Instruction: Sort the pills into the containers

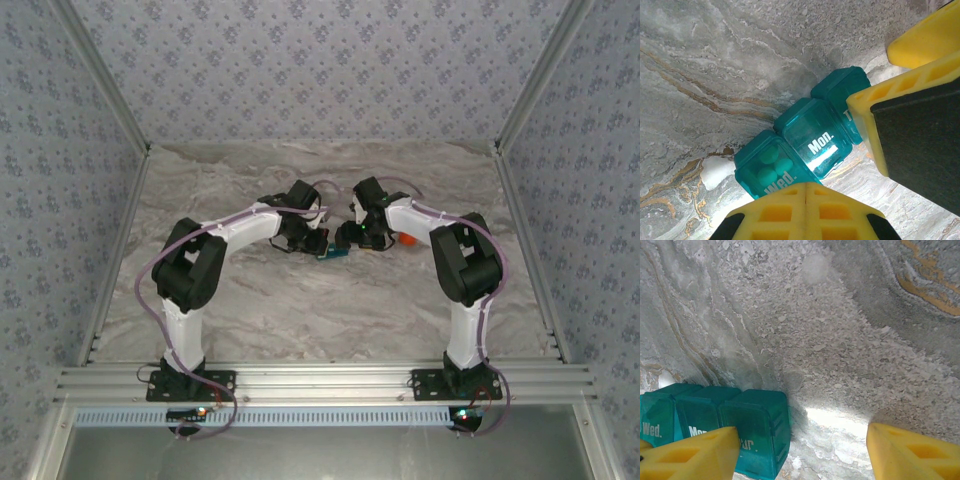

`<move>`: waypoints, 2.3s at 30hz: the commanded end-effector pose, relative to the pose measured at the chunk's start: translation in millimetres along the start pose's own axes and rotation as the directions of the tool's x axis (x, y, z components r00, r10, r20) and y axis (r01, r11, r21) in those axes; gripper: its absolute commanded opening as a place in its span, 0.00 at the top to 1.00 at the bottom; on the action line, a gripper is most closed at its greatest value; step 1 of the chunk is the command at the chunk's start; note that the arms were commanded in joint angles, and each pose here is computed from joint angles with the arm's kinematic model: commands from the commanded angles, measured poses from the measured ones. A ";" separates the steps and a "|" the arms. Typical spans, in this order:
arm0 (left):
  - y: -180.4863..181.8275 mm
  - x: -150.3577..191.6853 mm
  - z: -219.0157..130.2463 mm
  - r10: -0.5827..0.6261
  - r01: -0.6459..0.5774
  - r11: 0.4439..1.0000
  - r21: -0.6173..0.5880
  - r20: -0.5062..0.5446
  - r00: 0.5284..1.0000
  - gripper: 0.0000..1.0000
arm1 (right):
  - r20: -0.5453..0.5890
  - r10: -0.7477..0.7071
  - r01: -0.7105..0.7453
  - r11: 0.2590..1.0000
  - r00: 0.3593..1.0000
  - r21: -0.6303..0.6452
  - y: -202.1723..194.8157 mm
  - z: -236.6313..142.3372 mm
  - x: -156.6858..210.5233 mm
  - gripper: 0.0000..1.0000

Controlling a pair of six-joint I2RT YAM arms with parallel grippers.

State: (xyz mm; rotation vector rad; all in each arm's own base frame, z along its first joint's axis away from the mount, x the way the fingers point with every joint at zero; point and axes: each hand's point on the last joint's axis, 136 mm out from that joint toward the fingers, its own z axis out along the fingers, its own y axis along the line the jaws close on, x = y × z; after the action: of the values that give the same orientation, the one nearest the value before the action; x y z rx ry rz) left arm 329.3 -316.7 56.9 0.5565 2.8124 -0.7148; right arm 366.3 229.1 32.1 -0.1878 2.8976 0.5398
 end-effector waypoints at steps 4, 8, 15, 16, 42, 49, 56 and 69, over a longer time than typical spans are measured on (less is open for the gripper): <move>3.7 7.0 10.4 -0.003 0.002 1.000 -0.010 -0.021 1.000 1.00 | -0.052 0.035 -0.033 0.998 0.998 0.050 -16.8 14.0 12.3 0.30; 6.2 8.1 14.4 -0.006 0.006 1.000 -0.017 -0.028 1.000 1.00 | -0.050 0.036 -0.033 0.998 0.998 0.052 -17.0 14.3 11.8 0.30; 10.6 9.7 18.2 -0.008 0.007 0.999 -0.034 -0.035 0.999 1.00 | -0.051 0.036 -0.033 0.998 0.998 0.050 -16.3 13.8 11.9 0.30; 11.2 10.0 18.8 -0.009 0.008 0.999 -0.036 -0.036 0.999 1.00 | -0.051 0.035 -0.033 0.998 0.998 0.051 -16.6 13.9 11.9 0.30; 35.4 24.8 32.8 0.131 -0.148 0.949 -0.278 -0.081 0.988 1.00 | -0.068 0.039 -0.036 0.998 0.997 0.051 -16.9 18.4 12.7 0.31; 12.6 -9.0 5.7 0.168 -0.155 0.954 -0.255 0.030 0.985 1.00 | -0.072 0.037 -0.034 0.999 0.997 0.039 -12.9 14.3 9.8 0.31; -9.7 -58.6 -53.3 0.188 -0.120 0.959 -0.257 0.257 0.948 0.97 | -0.042 0.030 -0.030 1.000 0.999 0.006 -3.2 4.3 -6.5 0.30; 9.5 -87.5 -185.1 0.169 0.042 0.949 -0.311 0.621 0.765 0.76 | 0.130 -0.001 0.009 0.998 0.992 -0.063 29.6 -89.0 -52.8 0.29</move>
State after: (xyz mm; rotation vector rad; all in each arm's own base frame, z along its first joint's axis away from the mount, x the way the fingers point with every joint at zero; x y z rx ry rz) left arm 392.3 -267.1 222.1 0.3456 2.2392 -0.3851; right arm 398.1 230.9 83.9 -0.1532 2.8366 0.5787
